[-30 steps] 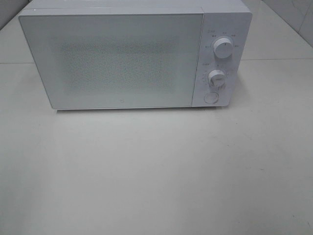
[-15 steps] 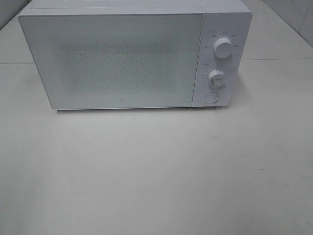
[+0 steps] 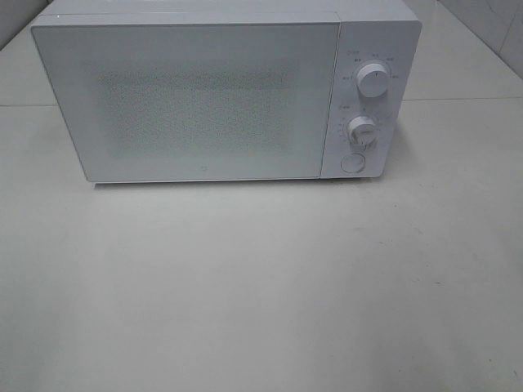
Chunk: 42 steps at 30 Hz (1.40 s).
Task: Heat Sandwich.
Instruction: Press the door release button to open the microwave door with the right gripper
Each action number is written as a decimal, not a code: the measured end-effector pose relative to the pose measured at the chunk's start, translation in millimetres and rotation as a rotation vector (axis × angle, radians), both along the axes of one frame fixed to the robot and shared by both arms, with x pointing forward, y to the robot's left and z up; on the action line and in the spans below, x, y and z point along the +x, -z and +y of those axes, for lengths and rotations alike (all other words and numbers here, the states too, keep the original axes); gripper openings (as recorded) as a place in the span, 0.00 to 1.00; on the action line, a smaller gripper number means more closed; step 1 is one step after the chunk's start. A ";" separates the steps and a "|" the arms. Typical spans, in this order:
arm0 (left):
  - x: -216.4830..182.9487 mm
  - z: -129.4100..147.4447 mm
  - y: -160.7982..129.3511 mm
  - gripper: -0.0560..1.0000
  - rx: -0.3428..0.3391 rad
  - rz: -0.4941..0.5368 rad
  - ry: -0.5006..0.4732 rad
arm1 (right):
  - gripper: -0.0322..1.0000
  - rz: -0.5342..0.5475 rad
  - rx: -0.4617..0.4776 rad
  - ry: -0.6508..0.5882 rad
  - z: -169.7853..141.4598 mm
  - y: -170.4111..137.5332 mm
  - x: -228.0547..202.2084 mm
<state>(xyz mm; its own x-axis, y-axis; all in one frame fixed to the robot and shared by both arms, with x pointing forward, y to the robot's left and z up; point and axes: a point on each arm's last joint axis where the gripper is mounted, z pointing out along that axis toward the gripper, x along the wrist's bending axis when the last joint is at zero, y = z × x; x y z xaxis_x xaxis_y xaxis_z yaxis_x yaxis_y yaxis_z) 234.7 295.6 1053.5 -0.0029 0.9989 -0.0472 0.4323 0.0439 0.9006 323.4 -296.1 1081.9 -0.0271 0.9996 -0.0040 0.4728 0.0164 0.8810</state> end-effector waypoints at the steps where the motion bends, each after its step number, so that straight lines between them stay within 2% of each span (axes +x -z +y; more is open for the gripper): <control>1: 0.0 0.0 0.0 0.99 0.000 0.000 0.000 | 0.77 -0.001 0.000 -0.003 0.8 0.1 5.7; 12: 0.0 0.0 0.0 0.99 0.000 0.000 0.000 | 0.77 -0.043 0.003 -0.041 10.8 8.3 68.7; 20: 0.0 0.0 0.0 0.99 0.000 0.000 0.000 | 0.77 -0.056 0.011 -0.068 18.4 29.0 114.2; 23: 0.0 0.0 0.0 0.99 0.000 0.000 0.000 | 0.77 -0.105 0.025 -0.087 22.0 45.8 129.2; 31: 0.0 0.0 0.0 0.99 0.000 0.000 0.000 | 0.77 -0.137 0.076 -0.055 22.5 83.3 141.9; 35: 0.0 0.0 0.0 0.99 0.000 0.000 0.000 | 0.77 -0.149 0.047 -0.018 21.6 106.2 147.3; 42: 0.0 0.0 0.0 0.99 0.000 0.000 0.000 | 0.77 -0.199 0.009 -0.003 34.7 128.5 148.3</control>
